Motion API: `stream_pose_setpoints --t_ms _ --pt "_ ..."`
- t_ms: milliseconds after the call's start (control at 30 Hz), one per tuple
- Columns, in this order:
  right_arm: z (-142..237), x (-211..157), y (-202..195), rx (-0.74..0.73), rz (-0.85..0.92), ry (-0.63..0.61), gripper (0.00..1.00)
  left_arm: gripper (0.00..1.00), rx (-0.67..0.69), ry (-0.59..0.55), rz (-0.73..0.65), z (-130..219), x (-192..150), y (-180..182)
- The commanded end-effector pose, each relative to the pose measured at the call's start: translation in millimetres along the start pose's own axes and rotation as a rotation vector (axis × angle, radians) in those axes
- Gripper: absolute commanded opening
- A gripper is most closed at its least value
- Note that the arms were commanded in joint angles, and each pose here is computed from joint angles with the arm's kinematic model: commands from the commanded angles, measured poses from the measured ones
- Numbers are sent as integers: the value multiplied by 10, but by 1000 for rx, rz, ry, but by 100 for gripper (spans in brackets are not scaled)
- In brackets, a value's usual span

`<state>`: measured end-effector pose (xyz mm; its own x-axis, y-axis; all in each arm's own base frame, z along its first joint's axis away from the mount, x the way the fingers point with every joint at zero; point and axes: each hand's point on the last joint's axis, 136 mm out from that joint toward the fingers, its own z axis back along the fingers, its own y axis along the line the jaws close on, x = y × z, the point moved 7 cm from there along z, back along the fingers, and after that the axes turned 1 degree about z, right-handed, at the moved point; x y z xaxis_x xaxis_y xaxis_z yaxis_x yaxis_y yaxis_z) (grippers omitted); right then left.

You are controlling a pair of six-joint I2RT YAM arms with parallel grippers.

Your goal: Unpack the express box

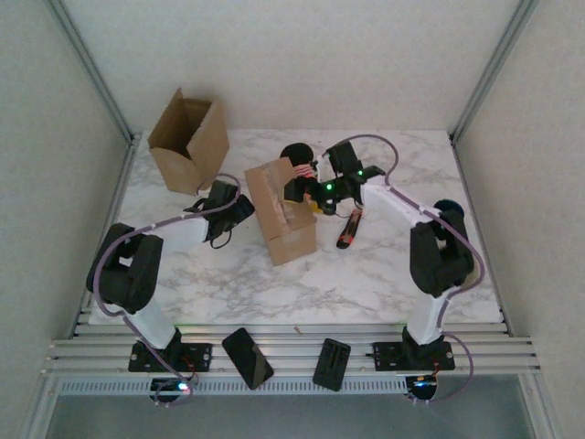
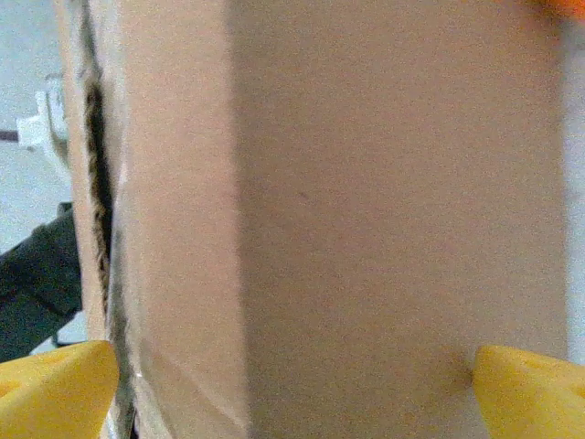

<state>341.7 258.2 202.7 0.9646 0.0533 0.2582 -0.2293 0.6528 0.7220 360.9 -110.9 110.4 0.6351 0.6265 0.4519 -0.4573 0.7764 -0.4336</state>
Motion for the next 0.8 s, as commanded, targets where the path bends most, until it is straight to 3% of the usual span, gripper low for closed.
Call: stream_pose_setpoints --t_ms 0,233,367,600,767 --pt "-14 -132 183 30 -21 -56 98 91 -41 0 -19 -9 50 -98" --pt "-140 -311 93 -38 -78 -64 90 93 -101 17 -73 76 65 -186" --pt "-214 -318 -17 -74 -107 -71 80 94 -97 -32 -137 303 212 -268" --pt "-252 -351 -48 -46 -118 -81 74 99 -59 -247 -316 1316 572 -527" --pt "-230 -344 10 -23 -107 -85 74 100 -147 -263 -519 1916 344 -911"
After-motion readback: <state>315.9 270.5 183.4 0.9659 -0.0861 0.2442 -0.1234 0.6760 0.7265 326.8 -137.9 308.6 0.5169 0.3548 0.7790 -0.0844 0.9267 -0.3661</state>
